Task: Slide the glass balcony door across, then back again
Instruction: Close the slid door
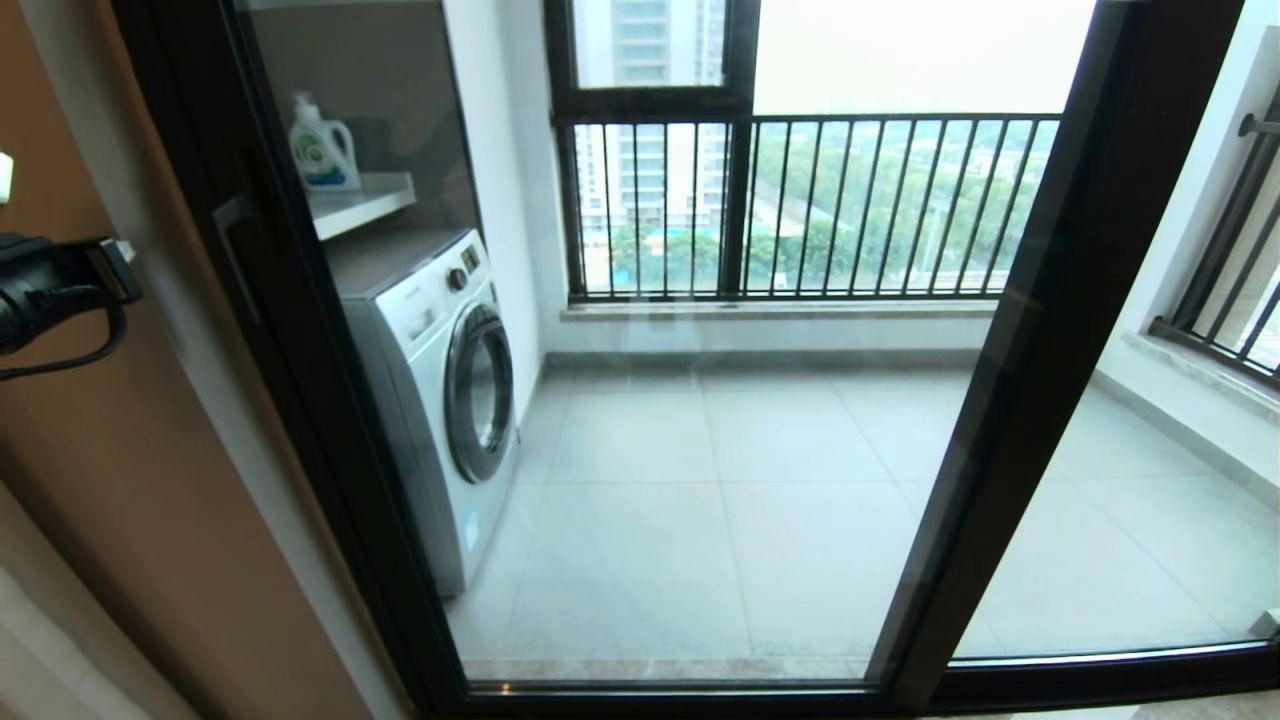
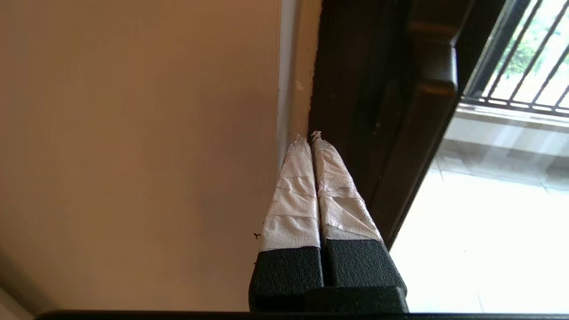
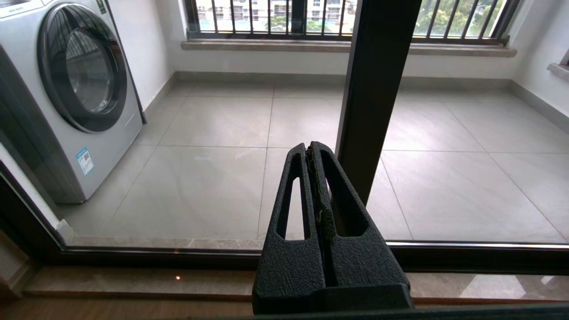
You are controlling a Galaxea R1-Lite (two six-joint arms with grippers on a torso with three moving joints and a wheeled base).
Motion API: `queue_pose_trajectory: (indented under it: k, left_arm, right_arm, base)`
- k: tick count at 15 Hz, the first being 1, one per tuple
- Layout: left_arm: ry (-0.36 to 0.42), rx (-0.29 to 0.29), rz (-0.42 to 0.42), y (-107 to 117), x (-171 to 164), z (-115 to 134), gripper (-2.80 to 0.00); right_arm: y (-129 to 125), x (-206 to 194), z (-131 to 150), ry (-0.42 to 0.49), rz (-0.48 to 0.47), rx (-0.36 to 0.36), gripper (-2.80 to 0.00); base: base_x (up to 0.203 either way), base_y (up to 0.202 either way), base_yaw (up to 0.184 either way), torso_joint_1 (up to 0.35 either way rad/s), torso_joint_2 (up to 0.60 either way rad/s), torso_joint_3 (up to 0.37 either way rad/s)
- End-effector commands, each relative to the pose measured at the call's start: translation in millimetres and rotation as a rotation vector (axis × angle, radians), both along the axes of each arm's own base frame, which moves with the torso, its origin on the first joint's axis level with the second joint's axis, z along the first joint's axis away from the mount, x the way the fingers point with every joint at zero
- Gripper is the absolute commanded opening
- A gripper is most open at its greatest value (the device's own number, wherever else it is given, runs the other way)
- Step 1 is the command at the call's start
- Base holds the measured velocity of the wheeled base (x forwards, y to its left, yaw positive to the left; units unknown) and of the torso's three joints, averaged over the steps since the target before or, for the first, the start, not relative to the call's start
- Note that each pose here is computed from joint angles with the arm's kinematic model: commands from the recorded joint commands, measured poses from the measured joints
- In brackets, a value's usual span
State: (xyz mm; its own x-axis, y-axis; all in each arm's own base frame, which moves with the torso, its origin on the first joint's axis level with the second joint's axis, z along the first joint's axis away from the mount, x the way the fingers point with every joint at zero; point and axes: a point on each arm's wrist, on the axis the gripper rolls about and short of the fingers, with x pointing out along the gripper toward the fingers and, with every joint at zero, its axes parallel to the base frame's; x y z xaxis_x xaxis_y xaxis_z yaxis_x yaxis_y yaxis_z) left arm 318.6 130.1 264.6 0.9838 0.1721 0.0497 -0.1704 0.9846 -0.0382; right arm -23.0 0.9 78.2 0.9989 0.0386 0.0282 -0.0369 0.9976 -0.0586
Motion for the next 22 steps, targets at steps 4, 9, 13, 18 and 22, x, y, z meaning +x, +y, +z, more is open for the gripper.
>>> queue_pose_trajectory:
  k: [4,9,13,18,22]
  left_arm:
    - [0.036,-0.009,-0.225,-21,-37,-14,-2.80]
    - [0.038,-0.001,-0.279,-13,-18,-15,-2.80]
    - [0.046,0.060,-0.166,7,23,-22,-2.80]
    - [0.068,0.063,-0.178,6,41,-34,-2.80]
    - [0.096,0.106,-0.206,-1,61,-50,-2.80]
  right_arm:
    - [0,1,-3,0.013,0.001,-0.001,-2.80]
    - [0,1,-3,0.013,0.001,-0.001,-2.80]
    - [0,1,-3,0.011,0.000,-0.001,-2.80]
    - [0,1,-3,0.012,0.001,-0.001,-2.80]
    - [0,1,-3,0.013,0.000,-0.001,-2.80]
  base:
    - [0.000,0.000,0.000,0.000,0.00,0.000]
    - [0.000,0.000,0.000,0.000,0.00,0.000]
    - [0.000,0.000,0.000,0.000,0.00,0.000]
    - [0.000,0.000,0.000,0.000,0.00,0.000]
    - [0.000,0.000,0.000,0.000,0.00,0.000]
